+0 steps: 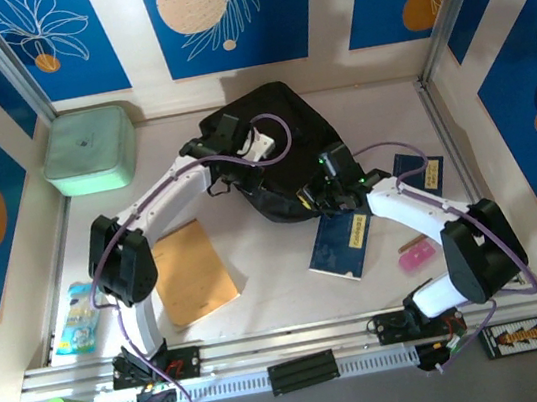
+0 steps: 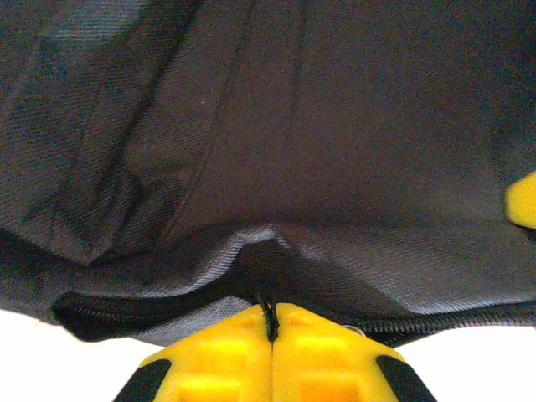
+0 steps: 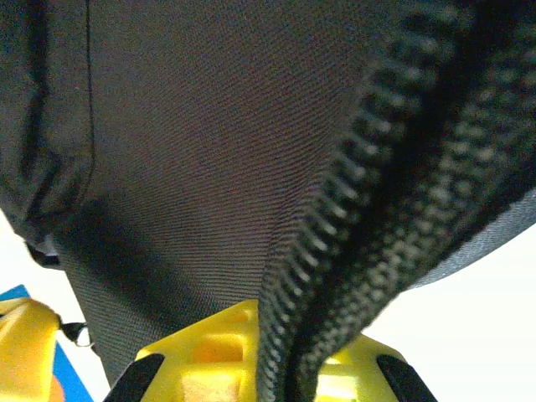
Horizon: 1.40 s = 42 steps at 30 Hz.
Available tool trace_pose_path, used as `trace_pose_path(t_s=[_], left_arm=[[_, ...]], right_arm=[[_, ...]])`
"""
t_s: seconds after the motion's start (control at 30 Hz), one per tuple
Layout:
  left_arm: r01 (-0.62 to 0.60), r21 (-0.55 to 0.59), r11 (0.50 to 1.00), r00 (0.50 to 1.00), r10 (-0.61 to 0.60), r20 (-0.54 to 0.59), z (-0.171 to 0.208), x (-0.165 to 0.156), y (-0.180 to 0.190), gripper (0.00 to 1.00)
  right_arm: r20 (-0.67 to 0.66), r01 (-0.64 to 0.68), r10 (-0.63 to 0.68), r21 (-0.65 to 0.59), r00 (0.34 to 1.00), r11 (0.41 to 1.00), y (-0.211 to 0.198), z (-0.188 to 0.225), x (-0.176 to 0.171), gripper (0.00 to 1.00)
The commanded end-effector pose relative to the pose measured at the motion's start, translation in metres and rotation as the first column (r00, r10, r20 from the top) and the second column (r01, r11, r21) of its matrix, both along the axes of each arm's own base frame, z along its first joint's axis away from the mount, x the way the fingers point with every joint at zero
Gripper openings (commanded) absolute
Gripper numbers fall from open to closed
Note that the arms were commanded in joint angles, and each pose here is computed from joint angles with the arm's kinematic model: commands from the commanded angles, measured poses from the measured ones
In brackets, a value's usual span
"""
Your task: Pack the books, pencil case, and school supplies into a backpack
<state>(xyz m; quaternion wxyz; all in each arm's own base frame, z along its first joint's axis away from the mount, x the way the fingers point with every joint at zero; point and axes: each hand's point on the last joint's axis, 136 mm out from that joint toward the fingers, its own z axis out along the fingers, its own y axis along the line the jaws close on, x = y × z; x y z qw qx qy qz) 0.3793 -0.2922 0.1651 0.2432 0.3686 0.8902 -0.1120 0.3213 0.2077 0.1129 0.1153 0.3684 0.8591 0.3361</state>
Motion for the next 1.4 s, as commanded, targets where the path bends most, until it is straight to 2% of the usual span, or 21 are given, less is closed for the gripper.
trace_pose_path(t_s=[0.0, 0.17, 0.27, 0.37, 0.47, 0.63, 0.77, 0.87, 0.97, 1.03, 1.1, 1.17, 1.2, 1.27, 1.37], left_arm=[[0.079, -0.062, 0.995, 0.997, -0.08, -0.004, 0.019, 0.005, 0.0, 0.0], [0.173, -0.136, 0.976, 0.981, -0.182, -0.064, 0.023, -0.007, -0.018, 0.0], [0.174, -0.116, 0.978, 0.978, -0.186, -0.097, 0.012, -0.003, -0.019, 0.0], [0.121, -0.037, 0.992, 0.987, -0.124, -0.102, -0.002, 0.009, -0.011, 0.0], [0.017, 0.072, 0.997, 0.999, -0.014, -0.042, -0.01, 0.031, 0.006, 0.0], [-0.095, 0.164, 0.982, 0.995, 0.096, 0.003, -0.013, 0.046, 0.031, 0.0], [-0.227, 0.225, 0.947, 0.974, 0.218, 0.064, -0.007, 0.056, 0.06, 0.0], [-0.217, 0.13, 0.967, 0.976, 0.217, 0.016, 0.002, 0.048, 0.054, 0.0], [-0.093, -0.071, 0.993, 0.994, 0.088, -0.069, 0.016, 0.023, 0.02, 0.0], [-0.036, -0.185, 0.982, 0.995, 0.018, -0.1, 0.026, 0.01, 0.002, 0.0], [-0.046, -0.24, 0.97, 0.993, 0.019, -0.115, 0.029, 0.006, -0.004, 0.0], [-0.069, -0.265, 0.962, 0.992, 0.039, -0.118, 0.029, 0.005, -0.005, 0.0], [-0.085, -0.27, 0.959, 0.992, 0.056, -0.116, 0.029, 0.006, -0.004, 0.0], [-0.12, -0.282, 0.952, 0.99, 0.093, -0.107, 0.03, 0.008, -0.001, 0.0], [-0.135, -0.308, 0.942, 0.99, 0.115, -0.083, 0.037, 0.008, 0.001, 0.01]], right_arm=[[-0.128, -0.083, 0.07, -0.101, 0.989, 0.991, -0.008, -0.03, -0.029, 0.0], [-0.165, -0.093, 0.074, -0.113, 0.983, 0.989, -0.01, -0.04, -0.037, 0.0], [-0.161, -0.098, 0.075, -0.139, 0.984, 0.985, -0.014, -0.04, -0.037, 0.0], [-0.158, -0.104, 0.079, -0.163, 0.984, 0.981, -0.018, -0.039, -0.037, 0.0], [-0.169, -0.1, 0.069, -0.18, 0.983, 0.979, -0.024, -0.043, -0.039, 0.0], [-0.197, -0.075, 0.028, -0.235, 0.98, 0.969, -0.04, -0.05, -0.046, 0.0], [-0.206, -0.045, -0.012, -0.269, 0.978, 0.962, -0.053, -0.051, -0.049, 0.0], [-0.177, -0.051, 0.006, -0.252, 0.984, 0.966, -0.051, -0.048, -0.043, 0.0], [-0.097, -0.111, 0.092, -0.21, 0.991, 0.971, -0.037, -0.035, -0.029, 0.0], [-0.015, -0.176, 0.175, -0.15, 0.984, 0.973, -0.02, -0.021, -0.017, 0.07], [0.042, -0.221, 0.229, -0.133, 0.973, 0.966, -0.011, -0.008, -0.012, 0.23], [0.099, -0.246, 0.26, -0.139, 0.96, 0.959, -0.006, 0.007, -0.01, 0.43], [0.131, -0.257, 0.276, -0.142, 0.952, 0.956, -0.005, 0.016, -0.01, 0.49], [0.195, -0.296, 0.325, -0.165, 0.925, 0.941, -0.002, 0.036, -0.011, 0.57], [0.269, -0.335, 0.39, -0.228, 0.881, 0.914, -0.006, 0.061, -0.017, 0.63]])
